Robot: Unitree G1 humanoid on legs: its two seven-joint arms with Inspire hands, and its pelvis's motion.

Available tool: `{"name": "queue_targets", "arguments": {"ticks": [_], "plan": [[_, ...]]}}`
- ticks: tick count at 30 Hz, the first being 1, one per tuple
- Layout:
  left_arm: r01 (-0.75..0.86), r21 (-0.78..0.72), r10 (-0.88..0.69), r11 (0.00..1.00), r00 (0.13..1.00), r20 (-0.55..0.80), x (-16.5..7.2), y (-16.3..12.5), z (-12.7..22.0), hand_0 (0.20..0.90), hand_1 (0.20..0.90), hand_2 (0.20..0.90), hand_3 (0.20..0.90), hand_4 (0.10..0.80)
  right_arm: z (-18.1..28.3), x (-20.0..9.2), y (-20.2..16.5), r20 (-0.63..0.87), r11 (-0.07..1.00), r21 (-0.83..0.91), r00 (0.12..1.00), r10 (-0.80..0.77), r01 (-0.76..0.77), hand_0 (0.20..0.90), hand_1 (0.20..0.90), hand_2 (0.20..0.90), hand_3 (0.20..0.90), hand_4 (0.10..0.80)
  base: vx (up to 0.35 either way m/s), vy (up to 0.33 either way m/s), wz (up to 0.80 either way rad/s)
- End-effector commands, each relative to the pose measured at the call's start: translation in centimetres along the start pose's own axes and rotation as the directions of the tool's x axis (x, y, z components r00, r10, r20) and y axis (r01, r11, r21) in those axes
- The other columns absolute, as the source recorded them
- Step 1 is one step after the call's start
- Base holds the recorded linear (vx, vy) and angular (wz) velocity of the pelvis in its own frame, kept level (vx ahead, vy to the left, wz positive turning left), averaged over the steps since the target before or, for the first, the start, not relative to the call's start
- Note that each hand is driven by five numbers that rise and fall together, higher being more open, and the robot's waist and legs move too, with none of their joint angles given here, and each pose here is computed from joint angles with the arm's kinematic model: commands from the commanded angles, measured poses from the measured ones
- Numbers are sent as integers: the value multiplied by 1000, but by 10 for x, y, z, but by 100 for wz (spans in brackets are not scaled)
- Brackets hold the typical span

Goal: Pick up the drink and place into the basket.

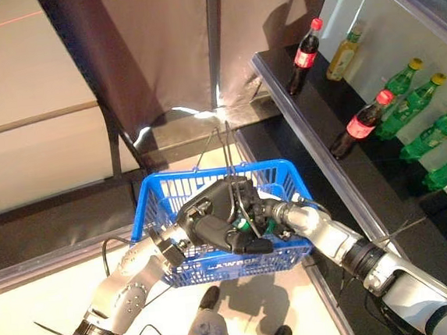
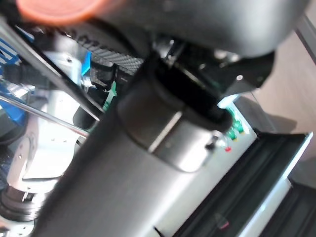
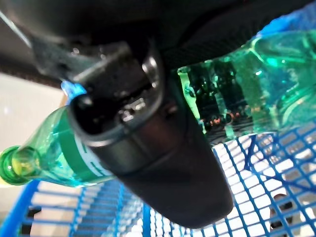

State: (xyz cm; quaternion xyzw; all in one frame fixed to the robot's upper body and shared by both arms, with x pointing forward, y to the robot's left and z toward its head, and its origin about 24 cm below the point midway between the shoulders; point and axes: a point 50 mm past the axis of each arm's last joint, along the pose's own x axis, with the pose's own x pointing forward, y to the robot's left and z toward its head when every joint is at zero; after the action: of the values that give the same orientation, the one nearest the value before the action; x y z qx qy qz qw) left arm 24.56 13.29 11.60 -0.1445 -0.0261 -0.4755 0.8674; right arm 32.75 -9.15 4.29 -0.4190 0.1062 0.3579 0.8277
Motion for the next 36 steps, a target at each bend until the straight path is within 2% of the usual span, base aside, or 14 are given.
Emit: {"name": "queue_targets", "arguments": {"ticks": [1, 12, 22, 23, 24, 36], "plan": [[463, 308, -555, 831, 727, 404, 41, -80, 89, 300, 300, 300, 200, 100, 55, 10, -8, 170, 992, -126, 985, 32, -11, 300, 300, 300, 200, 100, 0, 0, 0], [513, 306, -597, 802, 697, 397, 45, -88, 90, 300, 300, 300, 200, 100, 57, 24, 9, 101, 986, -108, 985, 141, -130, 300, 300, 300, 200, 100, 2, 0, 1], [542, 299, -619, 785, 679, 394, 47, -94, 89, 300, 300, 300, 200, 100, 51, 31, 19, 53, 986, -77, 986, 155, -151, 300, 300, 300, 200, 100, 1, 0, 0], [548, 296, -622, 783, 676, 394, 47, -95, 90, 300, 300, 300, 200, 100, 49, 33, 19, 38, 987, -68, 988, 150, -148, 545, 545, 545, 485, 385, 0, 0, 0], [549, 295, -623, 782, 676, 394, 47, -95, 90, 300, 300, 300, 200, 100, 47, 33, 19, 31, 987, -63, 989, 147, -145, 900, 900, 900, 900, 800, 0, 0, 0], [544, 304, -624, 782, 679, 387, 48, -95, 90, 300, 300, 300, 200, 100, 45, 36, 25, 11, 986, -55, 988, 157, -156, 900, 900, 900, 900, 800, 0, 0, 0]]}}
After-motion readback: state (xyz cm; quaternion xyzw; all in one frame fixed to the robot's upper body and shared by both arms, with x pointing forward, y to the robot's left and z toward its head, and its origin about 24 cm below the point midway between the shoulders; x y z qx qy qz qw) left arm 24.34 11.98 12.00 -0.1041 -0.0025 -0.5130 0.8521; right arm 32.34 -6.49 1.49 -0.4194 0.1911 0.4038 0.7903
